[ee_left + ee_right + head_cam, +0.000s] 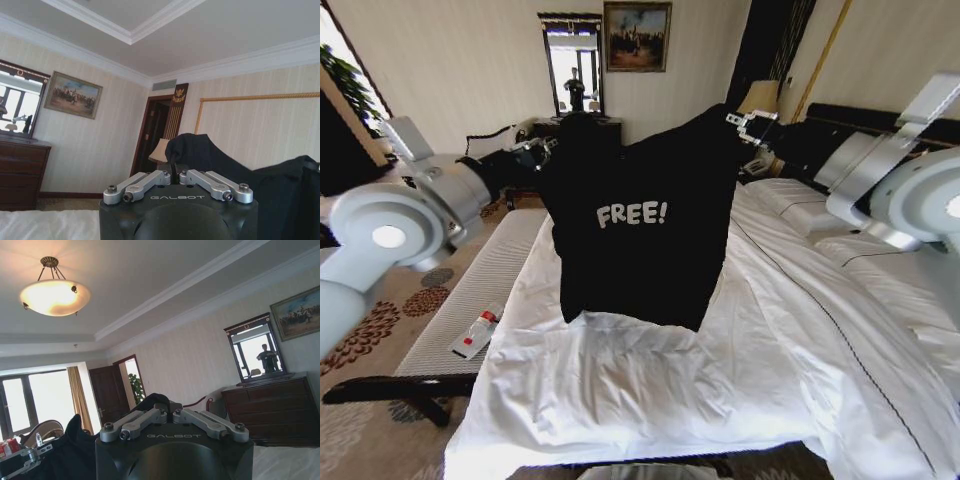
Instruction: Fold the clothes on the bed.
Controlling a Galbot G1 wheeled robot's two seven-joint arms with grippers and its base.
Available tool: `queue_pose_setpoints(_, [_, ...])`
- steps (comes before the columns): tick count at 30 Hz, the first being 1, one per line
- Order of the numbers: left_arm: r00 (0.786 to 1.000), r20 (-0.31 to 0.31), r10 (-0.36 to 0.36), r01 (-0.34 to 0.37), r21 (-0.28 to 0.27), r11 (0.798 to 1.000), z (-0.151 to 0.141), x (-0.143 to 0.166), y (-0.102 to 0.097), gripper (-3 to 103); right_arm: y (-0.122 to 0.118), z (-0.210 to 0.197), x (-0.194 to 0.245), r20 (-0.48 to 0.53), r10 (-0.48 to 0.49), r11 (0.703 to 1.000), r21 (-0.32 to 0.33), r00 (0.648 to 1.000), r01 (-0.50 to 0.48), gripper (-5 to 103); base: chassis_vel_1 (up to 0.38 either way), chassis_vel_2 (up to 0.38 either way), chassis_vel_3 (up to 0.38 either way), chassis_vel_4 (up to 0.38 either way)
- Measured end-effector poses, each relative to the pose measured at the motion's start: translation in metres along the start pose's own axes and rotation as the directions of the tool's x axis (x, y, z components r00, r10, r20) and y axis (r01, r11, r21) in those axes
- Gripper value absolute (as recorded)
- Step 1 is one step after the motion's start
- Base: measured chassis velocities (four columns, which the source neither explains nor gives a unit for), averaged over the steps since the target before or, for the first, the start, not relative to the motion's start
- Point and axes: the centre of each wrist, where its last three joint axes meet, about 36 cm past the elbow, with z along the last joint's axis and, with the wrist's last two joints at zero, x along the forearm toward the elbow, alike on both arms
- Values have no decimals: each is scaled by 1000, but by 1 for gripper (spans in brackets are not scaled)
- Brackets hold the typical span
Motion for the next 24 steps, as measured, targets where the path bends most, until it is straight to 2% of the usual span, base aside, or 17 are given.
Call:
queue_pose_setpoints(1, [1000, -19, 5, -6, -34, 999, 1, 10, -7, 2, 5, -3, 6, 2, -6, 1000, 2, 1000, 6, 0, 0, 0, 0, 0])
queue_pose_setpoints(4, [1000, -31, 7, -9, -65, 998, 2, 15, -12, 2, 10, -4, 14, 2, -7, 1000, 11, 1000, 7, 0, 0, 0, 0, 0])
queue_pose_setpoints(6, [999, -40, 9, -13, -114, 993, 3, 22, -21, 2, 18, 0, 33, -9, 10, 999, 35, 1000, -10, 0, 0, 0, 0, 0])
queue_pose_setpoints(10, [998, -67, 18, -27, -137, 990, 2, 31, -33, 2, 31, 8, 47, -68, 15, 999, 32, 998, -13, 0, 0, 0, 0, 0])
queue_pose_setpoints(14, [996, -89, 24, -36, -132, 991, -3, 37, -42, 2, 43, 6, 54, -93, 13, 1000, 19, 996, -11, 0, 0, 0, 0, 0])
queue_pose_setpoints(18, [993, -112, 21, -32, -98, 995, -12, 43, -54, 2, 55, 2, 62, -109, 14, 1000, 10, 994, -13, 0, 0, 0, 0, 0])
queue_pose_setpoints(22, [988, -152, -29, 18, -75, 997, -18, 50, -69, 2, 75, -6, 77, -128, 7, 1000, -5, 992, -8, 0, 0, 0, 0, 0])
queue_pose_setpoints(24, [987, -155, -40, 29, -72, 997, -19, 51, -71, 2, 78, -6, 78, -133, 6, 1000, -7, 991, -7, 0, 0, 0, 0, 0])
